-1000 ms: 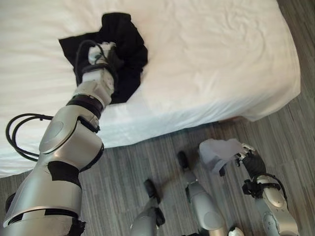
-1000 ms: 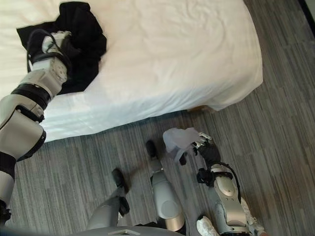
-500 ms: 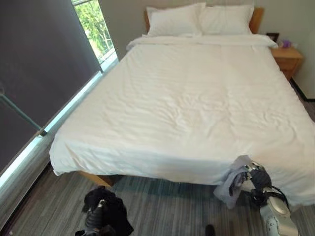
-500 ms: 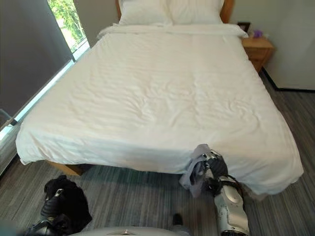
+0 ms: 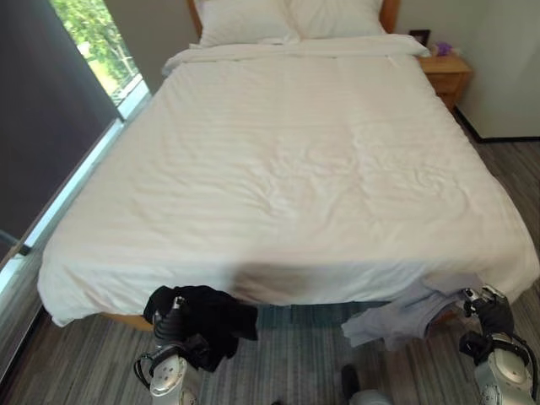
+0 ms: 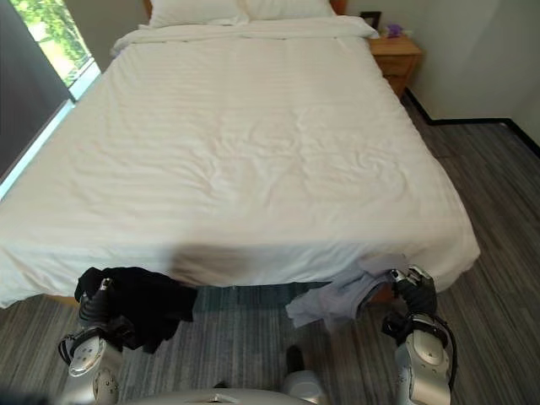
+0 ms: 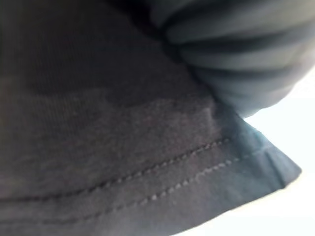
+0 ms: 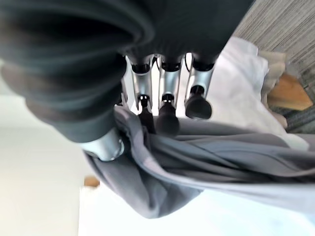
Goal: Pick up bed clothes into laundry basket.
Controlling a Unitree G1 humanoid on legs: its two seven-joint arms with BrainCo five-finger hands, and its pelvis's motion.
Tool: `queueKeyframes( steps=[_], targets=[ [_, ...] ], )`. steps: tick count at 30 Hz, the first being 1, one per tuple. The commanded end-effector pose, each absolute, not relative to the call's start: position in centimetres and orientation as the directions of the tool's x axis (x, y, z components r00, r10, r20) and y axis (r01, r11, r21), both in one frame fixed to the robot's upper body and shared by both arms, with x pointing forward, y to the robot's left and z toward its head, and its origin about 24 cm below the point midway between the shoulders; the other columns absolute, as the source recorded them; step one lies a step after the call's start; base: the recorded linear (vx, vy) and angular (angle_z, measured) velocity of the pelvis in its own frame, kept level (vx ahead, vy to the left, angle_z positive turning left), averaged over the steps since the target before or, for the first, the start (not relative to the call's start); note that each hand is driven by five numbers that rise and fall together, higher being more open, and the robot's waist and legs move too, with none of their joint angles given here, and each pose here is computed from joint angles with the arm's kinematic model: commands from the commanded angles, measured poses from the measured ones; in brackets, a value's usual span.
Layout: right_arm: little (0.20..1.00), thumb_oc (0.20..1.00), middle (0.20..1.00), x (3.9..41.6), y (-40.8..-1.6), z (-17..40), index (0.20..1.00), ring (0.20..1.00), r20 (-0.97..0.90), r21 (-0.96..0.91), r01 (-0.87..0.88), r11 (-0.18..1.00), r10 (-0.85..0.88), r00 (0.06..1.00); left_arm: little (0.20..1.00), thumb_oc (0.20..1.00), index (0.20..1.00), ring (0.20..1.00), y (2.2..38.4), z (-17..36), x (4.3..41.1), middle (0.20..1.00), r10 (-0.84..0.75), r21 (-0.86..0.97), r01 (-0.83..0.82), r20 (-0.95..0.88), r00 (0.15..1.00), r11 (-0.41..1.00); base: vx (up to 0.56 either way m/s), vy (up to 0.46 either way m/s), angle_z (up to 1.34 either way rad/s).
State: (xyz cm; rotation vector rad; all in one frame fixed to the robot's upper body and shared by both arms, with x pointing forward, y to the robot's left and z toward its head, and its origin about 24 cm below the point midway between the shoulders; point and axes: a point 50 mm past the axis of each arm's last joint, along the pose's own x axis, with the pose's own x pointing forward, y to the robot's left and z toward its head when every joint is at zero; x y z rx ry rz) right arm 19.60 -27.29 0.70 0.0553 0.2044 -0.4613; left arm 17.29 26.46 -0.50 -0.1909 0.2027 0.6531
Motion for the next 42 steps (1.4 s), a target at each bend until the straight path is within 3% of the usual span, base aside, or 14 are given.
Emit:
queueKeyframes(
  steps=[1,5,9,11,20,23,27,30,38,42],
  targets=[
    [0.200,0.200,0.200,20.4,-29.7,5.7,0.200,0.200,0.039,-0.062,0.505,0.861,-0.504,0.863,0.200,0.200,0.200,0.200,28.1,6.0,20.5,0.200,0.592,-0.168,-0.574,0.087,0.801,0.801,-0.22,0.214,-3.14],
    [0.200,0.200,0.200,18.9,-29.6,3.9,0.200,0.200,-0.036,0.000,0.552,0.834,-0.551,0.834,0.200,0.200,0.200,0.200,28.5,4.4,20.1,0.200,0.610,-0.147,-0.602,0.021,0.792,0.785,-0.15,0.269,-1.85],
    [0.200,0.200,0.200,18.1,-29.2,3.7,0.200,0.200,-0.049,-0.029,0.535,0.845,-0.535,0.843,0.200,0.200,0.200,0.200,31.2,3.7,18.0,0.200,0.661,0.039,-0.660,0.000,0.751,0.750,-0.19,-0.019,-1.88],
    [0.200,0.200,0.200,16.8,-30.2,3.5,0.200,0.200,-0.065,-0.049,0.569,0.821,-0.572,0.818,0.200,0.200,0.200,0.200,31.1,2.5,16.9,0.200,0.662,0.019,-0.662,-0.057,0.748,0.749,-0.11,-0.069,-2.23],
    [0.200,0.200,0.200,16.7,-30.2,2.8,0.200,0.200,-0.094,-0.054,0.570,0.820,-0.573,0.814,0.200,0.200,0.200,0.200,30.5,4.5,18.8,0.200,0.647,0.026,-0.648,0.036,0.762,0.761,-0.07,-0.193,-1.54],
    [0.200,0.200,0.200,16.5,-30.9,2.9,0.200,0.200,-0.088,-0.042,0.610,0.791,-0.611,0.787,0.200,0.200,0.200,0.200,29.2,4.4,20.1,0.200,0.602,-0.023,-0.601,0.031,0.798,0.799,0.10,-0.326,-0.12],
    [0.200,0.200,0.200,19.1,-30.5,5.2,0.200,0.200,0.018,-0.047,0.563,0.825,-0.563,0.826,0.200,0.200,0.200,0.200,28.1,4.3,21.6,0.200,0.566,-0.088,-0.562,0.024,0.824,0.823,0.04,-0.255,-0.20],
    [0.200,0.200,0.200,18.5,-31.3,4.5,0.200,0.200,-0.015,-0.081,0.574,0.815,-0.577,0.817,0.200,0.200,0.200,0.200,27.5,3.0,20.9,0.200,0.555,-0.129,-0.554,-0.031,0.831,0.822,0.15,-0.059,-0.30],
    [0.200,0.200,0.200,18.0,-30.7,3.4,0.200,0.200,-0.060,-0.036,0.582,0.812,-0.584,0.810,0.200,0.200,0.200,0.200,28.7,2.8,19.7,0.200,0.598,-0.109,-0.598,-0.037,0.800,0.794,0.15,0.115,-0.41],
    [0.200,0.200,0.200,19.3,-29.3,3.5,0.200,0.200,-0.052,-0.001,0.525,0.851,-0.524,0.850,0.200,0.200,0.200,0.200,29.7,3.2,19.3,0.200,0.627,-0.071,-0.627,-0.019,0.778,0.776,0.11,0.114,-0.10]
  ],
)
